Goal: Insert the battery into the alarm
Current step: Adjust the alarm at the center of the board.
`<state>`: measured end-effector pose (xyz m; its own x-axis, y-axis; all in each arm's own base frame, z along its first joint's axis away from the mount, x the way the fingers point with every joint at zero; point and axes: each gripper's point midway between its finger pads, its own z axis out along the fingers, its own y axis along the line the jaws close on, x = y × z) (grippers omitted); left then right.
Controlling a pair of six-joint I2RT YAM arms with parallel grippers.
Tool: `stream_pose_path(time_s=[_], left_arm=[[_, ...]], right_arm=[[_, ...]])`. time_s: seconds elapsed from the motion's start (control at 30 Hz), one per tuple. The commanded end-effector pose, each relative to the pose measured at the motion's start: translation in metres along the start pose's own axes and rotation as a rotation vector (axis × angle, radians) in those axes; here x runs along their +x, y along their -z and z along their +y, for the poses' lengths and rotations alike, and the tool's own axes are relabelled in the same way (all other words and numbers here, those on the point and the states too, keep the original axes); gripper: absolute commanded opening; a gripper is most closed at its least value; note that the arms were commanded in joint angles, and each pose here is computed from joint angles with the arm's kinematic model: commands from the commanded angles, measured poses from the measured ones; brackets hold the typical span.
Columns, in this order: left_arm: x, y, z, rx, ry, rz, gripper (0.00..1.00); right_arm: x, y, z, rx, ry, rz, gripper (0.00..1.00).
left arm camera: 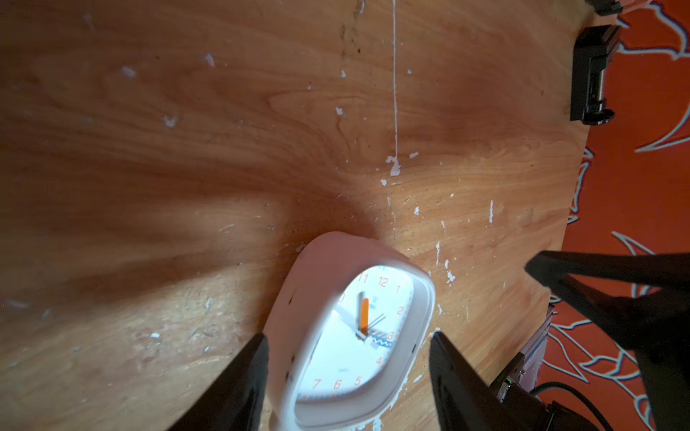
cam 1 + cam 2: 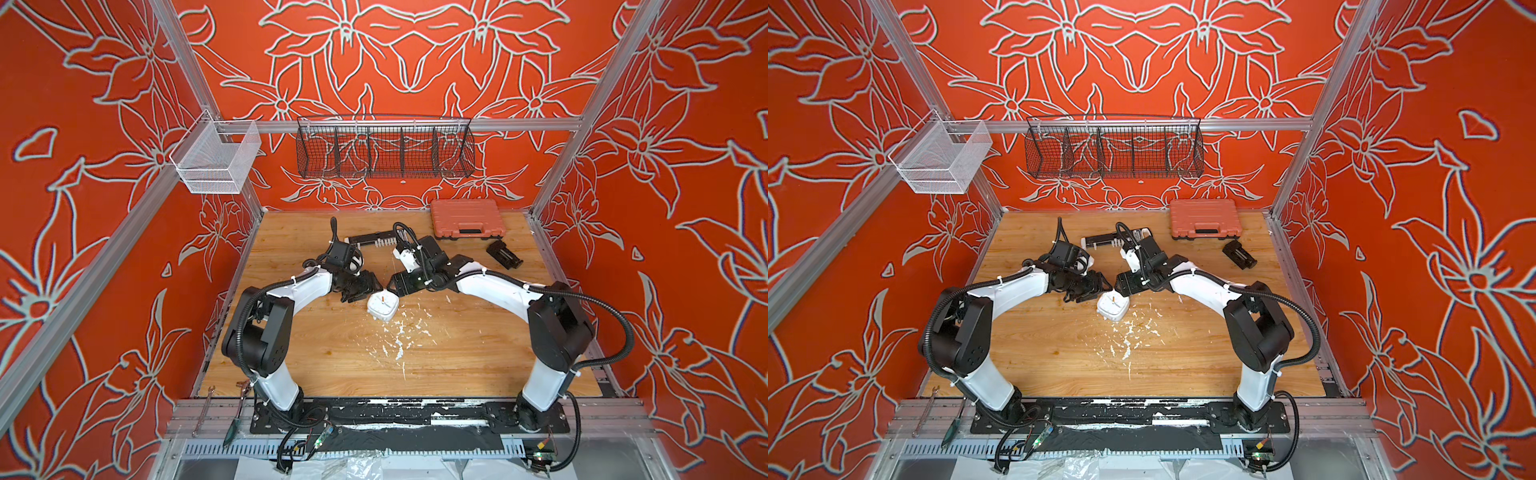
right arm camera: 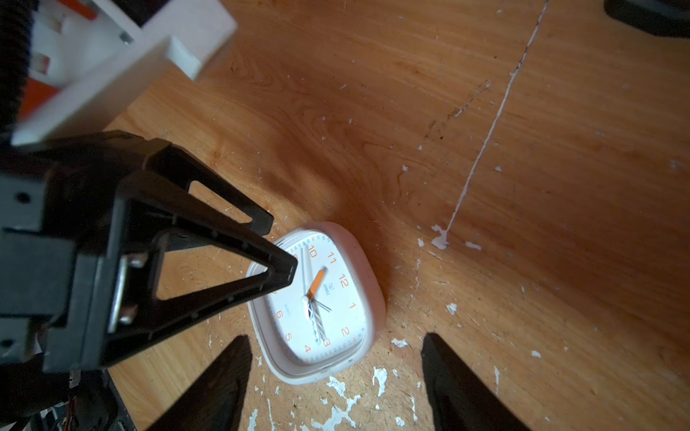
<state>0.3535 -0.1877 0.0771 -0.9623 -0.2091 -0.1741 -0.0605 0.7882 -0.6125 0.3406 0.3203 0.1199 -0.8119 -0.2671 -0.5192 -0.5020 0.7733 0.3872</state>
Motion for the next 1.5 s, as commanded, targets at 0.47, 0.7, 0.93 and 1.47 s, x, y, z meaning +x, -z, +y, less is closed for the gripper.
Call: stream_pose_path(time_s=[0.47,0.7,0.93,1.47], left_arm=[[0.025,-0.006,-0.016,0.055,0.009,0.004,0.66],[0.035,-0.01,-0.021,0.079,0.017,0.036,0.66],[0.037,-0.002,-0.019,0.05,0.013,0.012,0.66],[-0.026,0.188,0.027,-0.523,-0.233,-0.732,0.84]], right_arm=[[0.035,0.001,-0.019,0.05,-0.095,0.08,0.74],[0.037,0.004,-0.022,0.067,-0.093,0.072,0.74],[0.032,0.017,-0.027,0.104,-0.078,0.045,0.77],[0.034,0.22,-0.201,0.922,-0.125,-0.398,0.98]])
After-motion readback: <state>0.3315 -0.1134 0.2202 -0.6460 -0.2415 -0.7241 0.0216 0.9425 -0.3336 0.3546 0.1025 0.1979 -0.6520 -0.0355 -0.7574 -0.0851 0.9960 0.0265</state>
